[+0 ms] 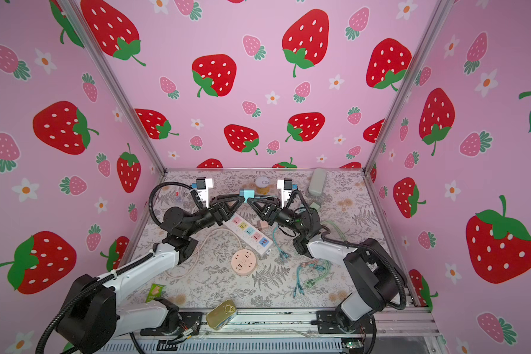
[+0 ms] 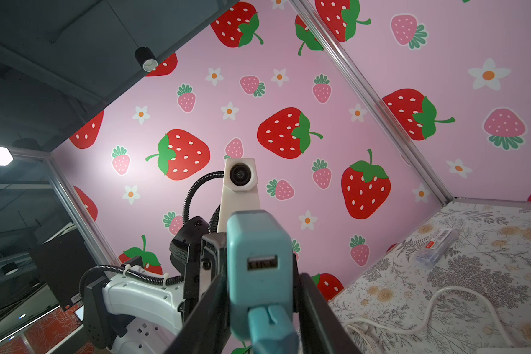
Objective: Insert the plug
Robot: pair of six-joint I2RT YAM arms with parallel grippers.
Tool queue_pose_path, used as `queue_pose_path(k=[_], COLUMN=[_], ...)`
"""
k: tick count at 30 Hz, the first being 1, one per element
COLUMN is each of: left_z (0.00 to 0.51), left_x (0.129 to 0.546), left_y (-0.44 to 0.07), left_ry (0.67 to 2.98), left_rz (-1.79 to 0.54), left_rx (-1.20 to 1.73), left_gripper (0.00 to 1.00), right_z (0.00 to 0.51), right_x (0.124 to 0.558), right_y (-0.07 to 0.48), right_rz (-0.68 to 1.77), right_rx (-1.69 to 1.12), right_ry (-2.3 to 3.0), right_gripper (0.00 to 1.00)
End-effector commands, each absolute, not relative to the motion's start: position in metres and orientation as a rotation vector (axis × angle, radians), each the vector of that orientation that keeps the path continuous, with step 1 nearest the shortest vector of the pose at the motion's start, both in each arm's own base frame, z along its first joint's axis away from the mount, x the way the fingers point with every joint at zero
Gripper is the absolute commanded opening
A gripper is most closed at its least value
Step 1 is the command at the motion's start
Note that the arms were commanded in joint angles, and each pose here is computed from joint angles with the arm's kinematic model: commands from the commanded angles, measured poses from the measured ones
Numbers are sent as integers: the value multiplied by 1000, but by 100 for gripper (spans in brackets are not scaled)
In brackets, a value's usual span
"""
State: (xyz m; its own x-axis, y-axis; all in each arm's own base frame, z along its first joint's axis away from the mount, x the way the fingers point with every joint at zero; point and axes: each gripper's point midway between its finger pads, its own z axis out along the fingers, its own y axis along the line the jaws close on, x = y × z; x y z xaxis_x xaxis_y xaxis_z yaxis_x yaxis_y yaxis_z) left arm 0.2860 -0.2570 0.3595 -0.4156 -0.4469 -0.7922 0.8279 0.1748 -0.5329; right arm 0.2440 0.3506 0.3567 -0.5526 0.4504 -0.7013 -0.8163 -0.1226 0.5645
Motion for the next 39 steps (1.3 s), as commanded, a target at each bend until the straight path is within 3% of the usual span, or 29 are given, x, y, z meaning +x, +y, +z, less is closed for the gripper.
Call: queue_pose_path(k=[1,13,19,22,26,39], left_z=[361,351,348,348,344,315], left_x=[281,288,290,289,289,296], left_y=[-259,-260,-254,-249,-242,-203], left_ry=[1330,1355,1411,1431,1463,1652], left_rz=[-1522,-1512,-1457,-1424,-1383,-1225], left_rx=[411,383,376,369,353,251], left_gripper=[0,0,21,40,54,69], right_z=[408,413,407,402,397,380], right_x=[224,222,228,231,235,267], right_y=[333,333,338,341,341,350], right_rz=[1839,1831,1766,1714,1654,1358], right_rx=[-509,-533,-541,-553,-556,-626], right_ry=[999,989,1065,1112,1170,1413], right_gripper=[39,17,12,11,9,8])
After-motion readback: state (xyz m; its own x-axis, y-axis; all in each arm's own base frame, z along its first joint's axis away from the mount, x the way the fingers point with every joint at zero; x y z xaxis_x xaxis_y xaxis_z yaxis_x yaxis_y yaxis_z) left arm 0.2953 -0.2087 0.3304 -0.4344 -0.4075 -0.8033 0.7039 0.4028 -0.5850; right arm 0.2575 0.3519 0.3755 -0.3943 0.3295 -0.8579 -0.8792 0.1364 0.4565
